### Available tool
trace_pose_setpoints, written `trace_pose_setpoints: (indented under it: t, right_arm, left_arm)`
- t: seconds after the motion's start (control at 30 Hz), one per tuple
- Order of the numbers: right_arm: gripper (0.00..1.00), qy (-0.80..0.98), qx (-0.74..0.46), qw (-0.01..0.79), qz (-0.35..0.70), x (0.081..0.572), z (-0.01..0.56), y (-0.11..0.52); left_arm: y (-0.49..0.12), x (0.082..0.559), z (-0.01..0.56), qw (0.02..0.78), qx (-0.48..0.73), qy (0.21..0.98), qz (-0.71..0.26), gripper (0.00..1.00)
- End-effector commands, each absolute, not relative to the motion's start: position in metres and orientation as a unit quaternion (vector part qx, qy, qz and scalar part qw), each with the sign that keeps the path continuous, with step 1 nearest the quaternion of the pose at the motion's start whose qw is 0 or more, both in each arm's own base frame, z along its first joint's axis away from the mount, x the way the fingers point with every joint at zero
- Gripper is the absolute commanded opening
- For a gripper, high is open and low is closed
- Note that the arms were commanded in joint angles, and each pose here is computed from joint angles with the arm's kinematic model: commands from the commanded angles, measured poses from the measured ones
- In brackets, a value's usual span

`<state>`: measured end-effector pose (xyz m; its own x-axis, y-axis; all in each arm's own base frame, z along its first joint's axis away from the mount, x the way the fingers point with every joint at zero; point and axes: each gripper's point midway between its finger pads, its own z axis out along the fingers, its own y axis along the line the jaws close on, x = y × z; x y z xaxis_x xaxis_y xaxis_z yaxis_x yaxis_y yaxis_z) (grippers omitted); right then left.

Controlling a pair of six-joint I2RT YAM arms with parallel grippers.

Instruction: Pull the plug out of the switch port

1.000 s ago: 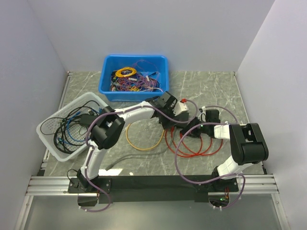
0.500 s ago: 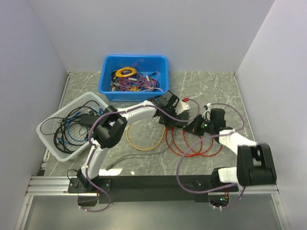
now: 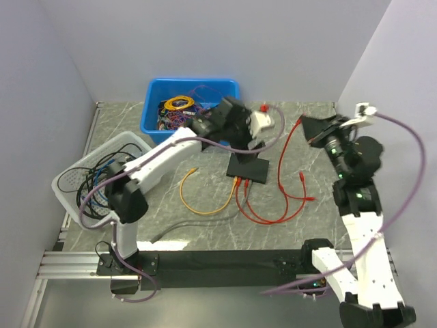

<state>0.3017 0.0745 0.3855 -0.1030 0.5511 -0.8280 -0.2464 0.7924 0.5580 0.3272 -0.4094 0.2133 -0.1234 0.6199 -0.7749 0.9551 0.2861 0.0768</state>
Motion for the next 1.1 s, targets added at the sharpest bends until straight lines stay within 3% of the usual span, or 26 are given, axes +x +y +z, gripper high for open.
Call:
trace_pose_setpoints:
  t: [0.0,0.17,0.43,0.73,1.07]
  right_arm:
    - [0.0,0.595,0.101,0.743,0.287,0.279,0.472,0.062]
    - [0.0,0.509,0.07,0.799,0.314,0.237,0.561,0.068]
    - [0.0,0.444,0.041,0.819,0.362,0.209,0.624,0.081]
    - [0.0,0.433,0.036,0.801,0.412,0.219,0.631,0.099]
    - [0.0,0.448,0.038,0.785,0.425,0.229,0.611,0.108]
  left_arm:
    - [-0.41,0.295,0.319,0.417,0.549,0.653,-0.315,0.99]
    - [-0.403,0.269,0.388,0.451,0.551,0.606,-0.354,0.99]
    - [-0.396,0.211,0.455,0.44,0.575,0.522,-0.451,0.99]
    - [-0.439,0.196,0.446,0.432,0.587,0.501,-0.467,0.99]
    - [-0.455,0.196,0.473,0.438,0.553,0.489,-0.513,0.99]
